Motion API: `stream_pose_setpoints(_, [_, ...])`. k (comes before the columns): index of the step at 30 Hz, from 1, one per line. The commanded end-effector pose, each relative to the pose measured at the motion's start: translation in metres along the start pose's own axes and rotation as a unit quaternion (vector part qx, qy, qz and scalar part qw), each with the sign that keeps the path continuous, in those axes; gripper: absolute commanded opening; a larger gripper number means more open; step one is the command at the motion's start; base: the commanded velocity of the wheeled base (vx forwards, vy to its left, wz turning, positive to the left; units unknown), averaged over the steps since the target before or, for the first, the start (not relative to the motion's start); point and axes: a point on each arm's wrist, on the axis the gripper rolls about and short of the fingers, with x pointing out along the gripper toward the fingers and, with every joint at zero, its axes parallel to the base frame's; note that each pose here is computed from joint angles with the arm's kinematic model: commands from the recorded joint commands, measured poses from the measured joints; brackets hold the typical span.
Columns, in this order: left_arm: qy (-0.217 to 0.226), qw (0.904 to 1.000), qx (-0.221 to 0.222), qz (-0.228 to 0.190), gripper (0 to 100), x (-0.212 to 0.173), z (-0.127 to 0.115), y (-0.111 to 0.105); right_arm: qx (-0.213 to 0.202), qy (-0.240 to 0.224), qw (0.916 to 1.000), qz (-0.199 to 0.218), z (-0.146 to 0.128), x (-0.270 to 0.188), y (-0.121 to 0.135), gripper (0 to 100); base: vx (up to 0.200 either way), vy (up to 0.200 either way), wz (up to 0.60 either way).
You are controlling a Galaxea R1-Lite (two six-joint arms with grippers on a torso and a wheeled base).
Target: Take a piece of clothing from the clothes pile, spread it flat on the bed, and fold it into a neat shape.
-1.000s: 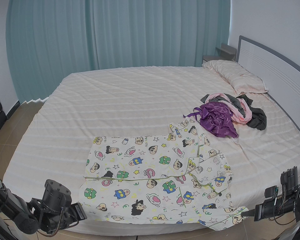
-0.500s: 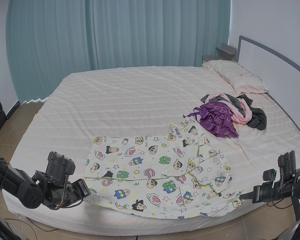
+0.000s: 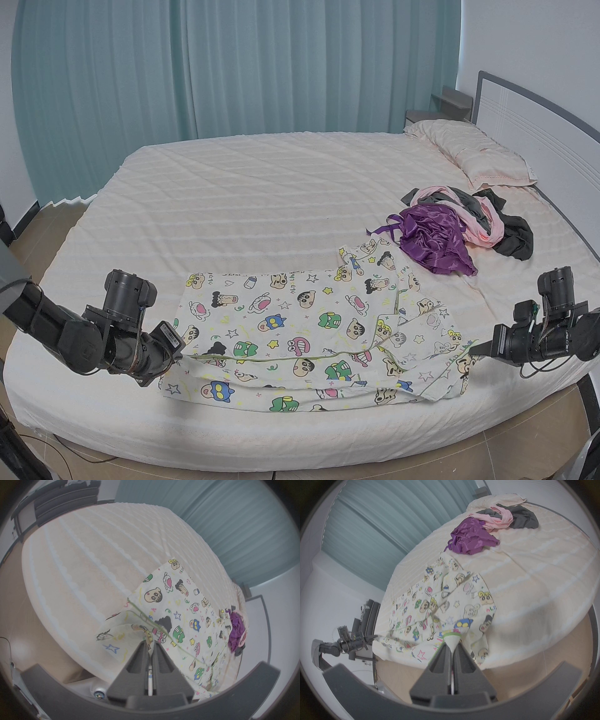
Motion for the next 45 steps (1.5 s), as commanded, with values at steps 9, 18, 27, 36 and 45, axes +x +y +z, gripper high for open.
stream_pose_setpoints(9, [-0.01, 0.9985, -0.055, 0.002, 0, 0.036, 0.028, -0.012, 0.047, -0.028, 0.9985, 0.009, 0.034, 0.046, 0.001, 0, 0.0, 0.0, 0.0])
stream_pose_setpoints(18, [-0.019, 0.9961, -0.086, 0.006, 0, 0.057, 0.044, -0.015, 0.07, -0.043, 0.9966, -0.005, 0.053, 0.071, 0.005, 0, 0.0, 0.0, 0.0])
stream_pose_setpoints(27, [-0.008, 0.9961, -0.087, 0.013, 0, 0.07, 0.044, -0.013, 0.08, -0.048, 0.9956, -0.002, 0.058, 0.093, 0.004, 0, 0.0, 0.0, 0.0])
stream_pose_setpoints(36, [-0.013, 0.9954, -0.095, 0.005, 0, 0.078, 0.052, -0.02, 0.112, -0.087, 0.9899, 0.003, 0.061, 0.108, 0.001, 0, 0.0, 0.0, 0.0])
stream_pose_setpoints(45, [-0.014, 0.9944, -0.105, 0.008, 100, 0.079, 0.055, -0.017, 0.145, -0.091, 0.9852, 0.007, 0.063, 0.107, 0.001, 100, 0.0, 0.0, 0.0])
